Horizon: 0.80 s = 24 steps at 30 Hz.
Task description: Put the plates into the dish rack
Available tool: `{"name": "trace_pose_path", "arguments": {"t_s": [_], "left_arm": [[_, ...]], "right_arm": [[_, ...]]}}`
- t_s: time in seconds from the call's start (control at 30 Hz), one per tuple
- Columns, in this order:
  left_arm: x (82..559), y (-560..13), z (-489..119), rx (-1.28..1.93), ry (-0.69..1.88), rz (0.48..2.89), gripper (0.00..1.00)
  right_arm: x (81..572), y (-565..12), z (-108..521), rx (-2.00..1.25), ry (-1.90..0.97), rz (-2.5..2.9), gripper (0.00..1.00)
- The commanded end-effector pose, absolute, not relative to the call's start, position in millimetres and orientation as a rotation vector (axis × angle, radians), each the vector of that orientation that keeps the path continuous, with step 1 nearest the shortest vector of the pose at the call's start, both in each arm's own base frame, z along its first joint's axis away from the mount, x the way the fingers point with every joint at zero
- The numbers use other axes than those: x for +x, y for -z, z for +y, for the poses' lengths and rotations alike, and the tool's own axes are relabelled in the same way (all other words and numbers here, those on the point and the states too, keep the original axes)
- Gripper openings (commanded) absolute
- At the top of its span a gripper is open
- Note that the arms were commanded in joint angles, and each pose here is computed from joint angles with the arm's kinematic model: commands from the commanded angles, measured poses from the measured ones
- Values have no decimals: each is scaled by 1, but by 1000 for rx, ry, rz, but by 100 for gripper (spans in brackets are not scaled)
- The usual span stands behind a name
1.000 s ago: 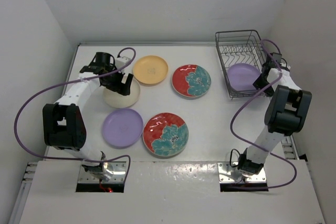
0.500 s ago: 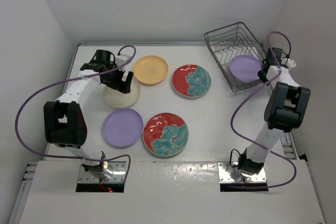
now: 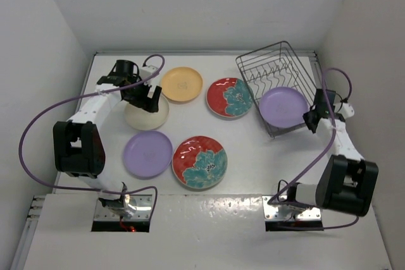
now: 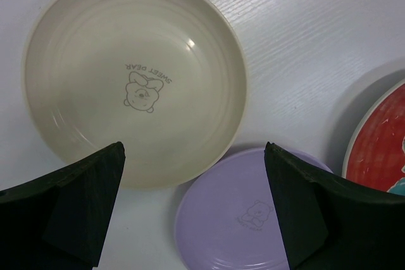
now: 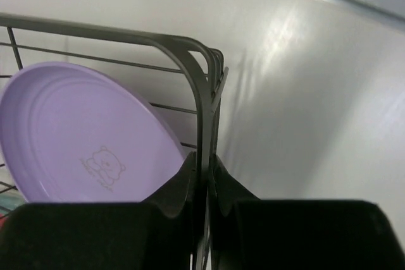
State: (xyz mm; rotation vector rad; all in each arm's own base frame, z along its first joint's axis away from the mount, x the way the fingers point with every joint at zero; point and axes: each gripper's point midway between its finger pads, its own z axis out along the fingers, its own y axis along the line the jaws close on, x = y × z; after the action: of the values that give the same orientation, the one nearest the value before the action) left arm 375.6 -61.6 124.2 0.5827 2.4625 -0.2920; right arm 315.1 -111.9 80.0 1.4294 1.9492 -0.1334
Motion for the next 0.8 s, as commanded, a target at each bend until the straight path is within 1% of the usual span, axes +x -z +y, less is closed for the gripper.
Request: {"name": "trace_pose_path", "arguments": {"t_s": [0.0, 0.1, 0.13, 0.17, 0.2, 0.27, 0.33, 0.43, 0.5, 0.53, 0.57, 0.6, 0.67, 0.77], "left_arm": [[377, -144, -62, 607, 294, 2399, 96], [374, -148, -61, 607, 291, 2388, 96], [371, -144, -63, 610, 307, 2395, 96], [371, -144, -63, 611, 307, 2395, 96], [371, -144, -66, 622, 311, 2393, 96], [370, -148, -66, 622, 308, 2384, 96], [370, -148, -70, 635, 313, 2381, 96], [367, -147, -74, 646, 317, 2379, 96], [366, -151, -74, 646, 314, 2370, 96], [366, -151, -74, 646, 314, 2370, 96], [364, -151, -73, 646, 314, 2370, 96], [364, -151, -73, 646, 314, 2370, 96], [364, -151, -73, 646, 314, 2370, 96], [364, -153, -72, 642, 300, 2364, 96]], "right_arm": [[316, -102, -97, 1523, -75, 1810, 0], [285, -77, -85, 1695, -119, 1823, 0], [280, -85, -83, 1702, -146, 1778, 0], [265, -71, -84, 1753, -107, 1758, 0], [257, -72, -83, 1817, -141, 1655, 0], [245, -57, -91, 1868, -96, 1568, 0], [236, -45, -92, 1938, -117, 1483, 0], [244, -45, -102, 1922, -90, 1454, 0], [260, -58, -111, 1818, -74, 1501, 0], [267, -55, -118, 1804, -44, 1550, 0], [272, -56, -115, 1796, -68, 1589, 0], [290, -74, -117, 1733, -111, 1613, 0], [296, -63, -116, 1749, -120, 1691, 0], [312, -75, -121, 1709, -136, 1721, 0]]}}
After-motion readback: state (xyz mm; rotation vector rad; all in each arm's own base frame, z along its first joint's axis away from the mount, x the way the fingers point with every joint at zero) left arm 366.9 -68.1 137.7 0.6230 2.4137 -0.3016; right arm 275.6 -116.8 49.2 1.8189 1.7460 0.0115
